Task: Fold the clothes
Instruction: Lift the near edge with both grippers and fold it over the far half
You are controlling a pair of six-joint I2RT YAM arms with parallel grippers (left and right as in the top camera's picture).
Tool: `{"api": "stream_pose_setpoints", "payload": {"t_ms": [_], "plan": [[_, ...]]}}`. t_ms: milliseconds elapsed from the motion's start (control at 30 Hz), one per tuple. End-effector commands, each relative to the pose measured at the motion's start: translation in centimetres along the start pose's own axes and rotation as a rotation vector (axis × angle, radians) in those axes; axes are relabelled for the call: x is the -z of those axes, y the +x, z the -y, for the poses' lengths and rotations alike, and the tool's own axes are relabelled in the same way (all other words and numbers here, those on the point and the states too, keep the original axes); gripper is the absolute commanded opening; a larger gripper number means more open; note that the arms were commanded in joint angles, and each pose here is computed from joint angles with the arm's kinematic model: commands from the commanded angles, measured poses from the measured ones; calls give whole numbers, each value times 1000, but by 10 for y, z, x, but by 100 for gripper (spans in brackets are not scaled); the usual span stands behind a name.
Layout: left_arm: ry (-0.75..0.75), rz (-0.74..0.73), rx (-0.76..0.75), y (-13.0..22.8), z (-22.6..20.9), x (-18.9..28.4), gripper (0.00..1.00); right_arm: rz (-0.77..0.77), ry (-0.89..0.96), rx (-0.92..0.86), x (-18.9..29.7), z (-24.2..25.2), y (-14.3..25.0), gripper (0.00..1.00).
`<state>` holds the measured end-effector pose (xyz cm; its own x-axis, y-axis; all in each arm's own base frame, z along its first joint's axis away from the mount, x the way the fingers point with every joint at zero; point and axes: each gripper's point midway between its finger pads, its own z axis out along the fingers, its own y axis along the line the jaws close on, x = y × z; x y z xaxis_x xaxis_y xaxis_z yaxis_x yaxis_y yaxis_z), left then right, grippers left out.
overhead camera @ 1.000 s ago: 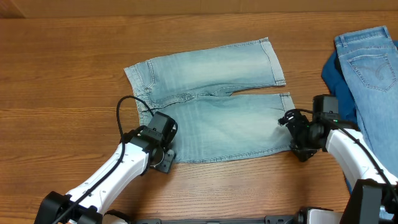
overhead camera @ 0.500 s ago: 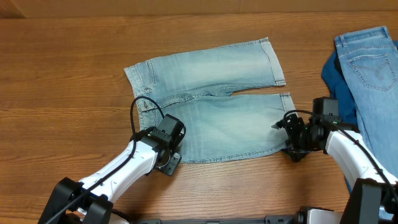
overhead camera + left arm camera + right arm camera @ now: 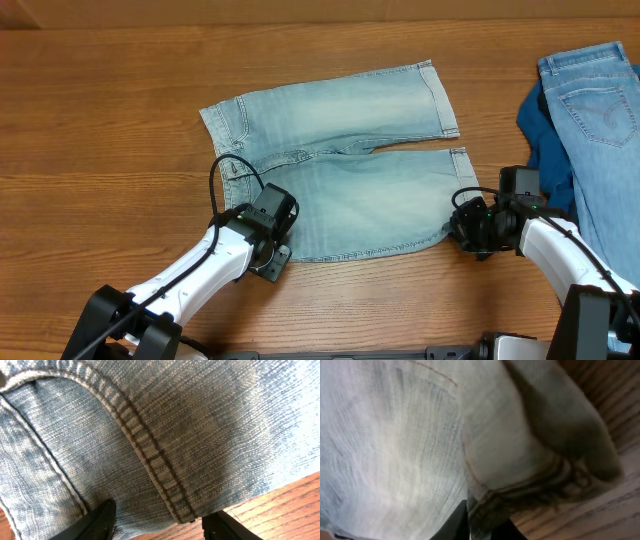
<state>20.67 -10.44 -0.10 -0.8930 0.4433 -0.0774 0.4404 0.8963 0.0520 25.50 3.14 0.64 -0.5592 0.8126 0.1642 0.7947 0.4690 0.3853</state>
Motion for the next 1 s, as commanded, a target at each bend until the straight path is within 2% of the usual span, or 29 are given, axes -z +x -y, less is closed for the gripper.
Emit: {"api": "stream_pose_setpoints", "payload": {"t_ms": [0,100,200,300,333,367,433,533,633,833,967], "plan": [[4,-15,-14,4,1,-4,57,9,11,0,-2,4,-2,8],[-9,0,-31,-1,-1,-3,55,9,10,0,-2,4,-1,8],[-50,6,-69,-2,-8,-3,46,10,11,0,-2,4,-2,15],[-87,39,-67,-11,-14,-2,46,11,11,9,-2,4,-2,18],[-110,56,-68,-15,-18,-2,42,12,8,24,-2,3,-2,18],[-111,63,-75,-17,-18,-2,24,12,8,25,-2,3,-2,17],[-111,61,-75,-16,-18,-2,6,12,8,25,-2,3,-2,4],[-111,34,-77,-11,-18,-1,4,13,6,32,0,2,-3,4],[-108,9,-80,-12,-18,11,4,42,-8,116,8,-9,-10,4],[-107,110,-69,-59,-18,52,4,102,18,207,40,-31,-24,4],[-108,115,-84,-64,-18,61,4,164,75,253,67,-42,-37,4]]}}
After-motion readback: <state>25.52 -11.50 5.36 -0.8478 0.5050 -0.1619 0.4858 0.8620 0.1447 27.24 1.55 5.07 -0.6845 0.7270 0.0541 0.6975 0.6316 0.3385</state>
